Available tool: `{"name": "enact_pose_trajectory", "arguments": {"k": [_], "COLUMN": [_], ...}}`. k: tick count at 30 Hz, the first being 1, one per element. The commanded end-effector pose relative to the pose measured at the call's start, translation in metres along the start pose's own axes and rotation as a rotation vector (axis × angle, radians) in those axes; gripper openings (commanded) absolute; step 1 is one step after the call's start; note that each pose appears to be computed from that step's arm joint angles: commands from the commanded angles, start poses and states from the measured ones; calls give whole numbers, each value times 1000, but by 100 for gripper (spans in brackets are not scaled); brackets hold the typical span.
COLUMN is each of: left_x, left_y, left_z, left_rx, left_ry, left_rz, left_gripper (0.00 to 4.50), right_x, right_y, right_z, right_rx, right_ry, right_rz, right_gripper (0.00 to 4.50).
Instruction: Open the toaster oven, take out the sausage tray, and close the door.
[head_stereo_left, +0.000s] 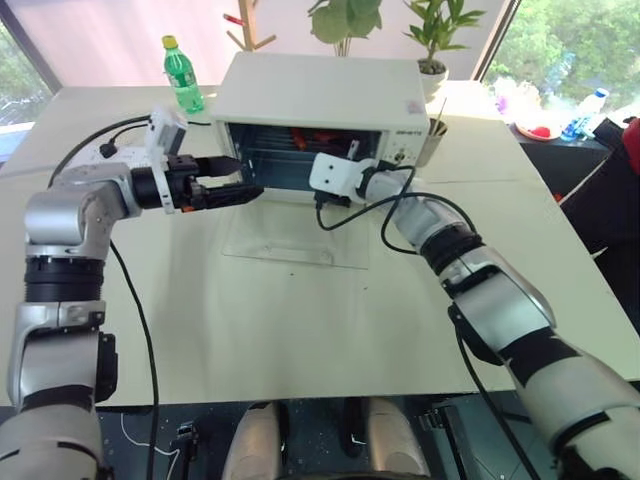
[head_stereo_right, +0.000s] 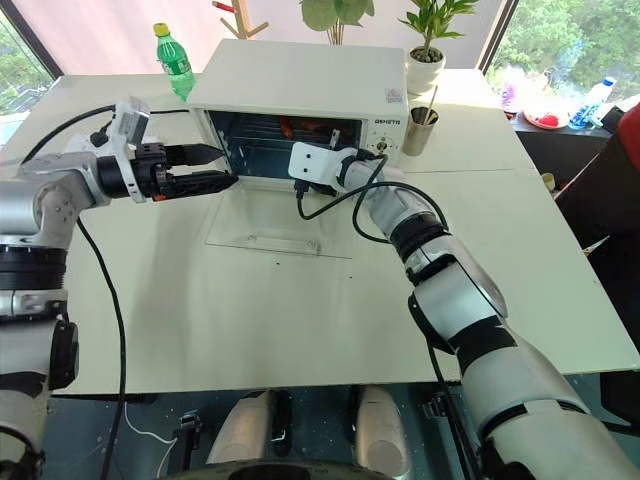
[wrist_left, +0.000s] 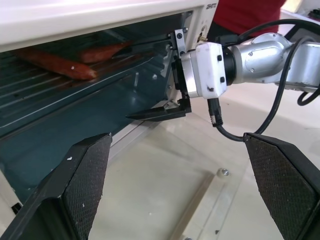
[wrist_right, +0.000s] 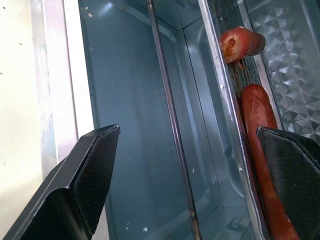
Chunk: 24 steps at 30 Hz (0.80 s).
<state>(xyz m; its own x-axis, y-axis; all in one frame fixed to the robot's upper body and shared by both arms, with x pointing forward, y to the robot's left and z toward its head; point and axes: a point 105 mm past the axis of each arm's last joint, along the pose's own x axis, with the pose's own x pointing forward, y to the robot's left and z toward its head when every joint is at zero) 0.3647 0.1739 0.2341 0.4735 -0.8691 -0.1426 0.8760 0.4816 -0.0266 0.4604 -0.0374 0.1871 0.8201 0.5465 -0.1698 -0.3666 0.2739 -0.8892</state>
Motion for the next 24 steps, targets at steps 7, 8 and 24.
{"name": "enact_pose_trajectory", "arguments": {"k": [7,8,24], "left_x": [0,1,1], "left_y": [8,8,21], "left_z": [19,19,19], "left_rx": [59,58,31], "left_ry": [-34,-35,-9], "left_rz": [7,5,4], "left_gripper": [450,450,450], "right_x": [5,5,7], "right_y": [-28,-29,-34], "right_z": [18,18,20], "right_rx": [-34,-33,-76], "right_ry": [-30,-26,-12], "right_rz": [-97,-103,-153], "right_gripper": [214,214,34]}}
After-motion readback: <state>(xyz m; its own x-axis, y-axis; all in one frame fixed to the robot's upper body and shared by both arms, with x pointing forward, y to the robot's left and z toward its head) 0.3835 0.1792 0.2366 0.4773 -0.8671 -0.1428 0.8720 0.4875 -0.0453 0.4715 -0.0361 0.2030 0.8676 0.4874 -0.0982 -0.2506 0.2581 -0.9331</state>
